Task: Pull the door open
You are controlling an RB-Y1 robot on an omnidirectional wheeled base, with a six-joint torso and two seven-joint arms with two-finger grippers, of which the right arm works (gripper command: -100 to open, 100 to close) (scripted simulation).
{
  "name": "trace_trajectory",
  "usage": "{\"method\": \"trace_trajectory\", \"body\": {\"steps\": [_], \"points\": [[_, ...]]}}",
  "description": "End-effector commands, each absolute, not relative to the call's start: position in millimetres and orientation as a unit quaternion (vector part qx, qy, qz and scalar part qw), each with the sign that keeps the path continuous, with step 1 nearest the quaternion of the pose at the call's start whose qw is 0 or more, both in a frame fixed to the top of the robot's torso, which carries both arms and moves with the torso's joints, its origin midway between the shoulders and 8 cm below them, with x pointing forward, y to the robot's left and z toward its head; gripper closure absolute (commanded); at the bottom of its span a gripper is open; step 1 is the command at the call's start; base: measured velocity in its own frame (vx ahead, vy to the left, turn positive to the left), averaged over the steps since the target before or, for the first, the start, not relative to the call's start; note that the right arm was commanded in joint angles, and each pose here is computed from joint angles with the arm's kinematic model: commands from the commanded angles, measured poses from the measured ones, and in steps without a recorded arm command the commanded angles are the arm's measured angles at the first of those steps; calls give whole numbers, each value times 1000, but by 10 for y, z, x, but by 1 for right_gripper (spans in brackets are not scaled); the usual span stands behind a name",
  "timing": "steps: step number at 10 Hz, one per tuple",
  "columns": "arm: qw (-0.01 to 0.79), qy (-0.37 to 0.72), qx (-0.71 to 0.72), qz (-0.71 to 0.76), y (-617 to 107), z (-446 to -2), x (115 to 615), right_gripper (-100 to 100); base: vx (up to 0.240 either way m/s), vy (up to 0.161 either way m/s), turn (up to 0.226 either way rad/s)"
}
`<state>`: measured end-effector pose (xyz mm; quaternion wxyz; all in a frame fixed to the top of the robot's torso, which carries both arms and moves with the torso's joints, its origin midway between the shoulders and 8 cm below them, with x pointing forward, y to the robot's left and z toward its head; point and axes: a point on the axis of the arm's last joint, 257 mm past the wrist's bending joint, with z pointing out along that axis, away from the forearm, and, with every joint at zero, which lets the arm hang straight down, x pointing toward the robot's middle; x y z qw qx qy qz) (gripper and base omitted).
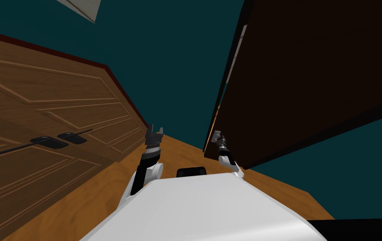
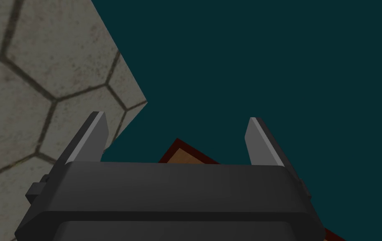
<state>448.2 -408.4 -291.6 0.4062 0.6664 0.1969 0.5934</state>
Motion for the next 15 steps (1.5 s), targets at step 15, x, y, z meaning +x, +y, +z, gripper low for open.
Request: {"method": "trace_trajectory", "body": {"steps": [15], "points": [[170, -87, 699, 689, -3823, -2952, 4322, -100, -64, -17, 48]]}}
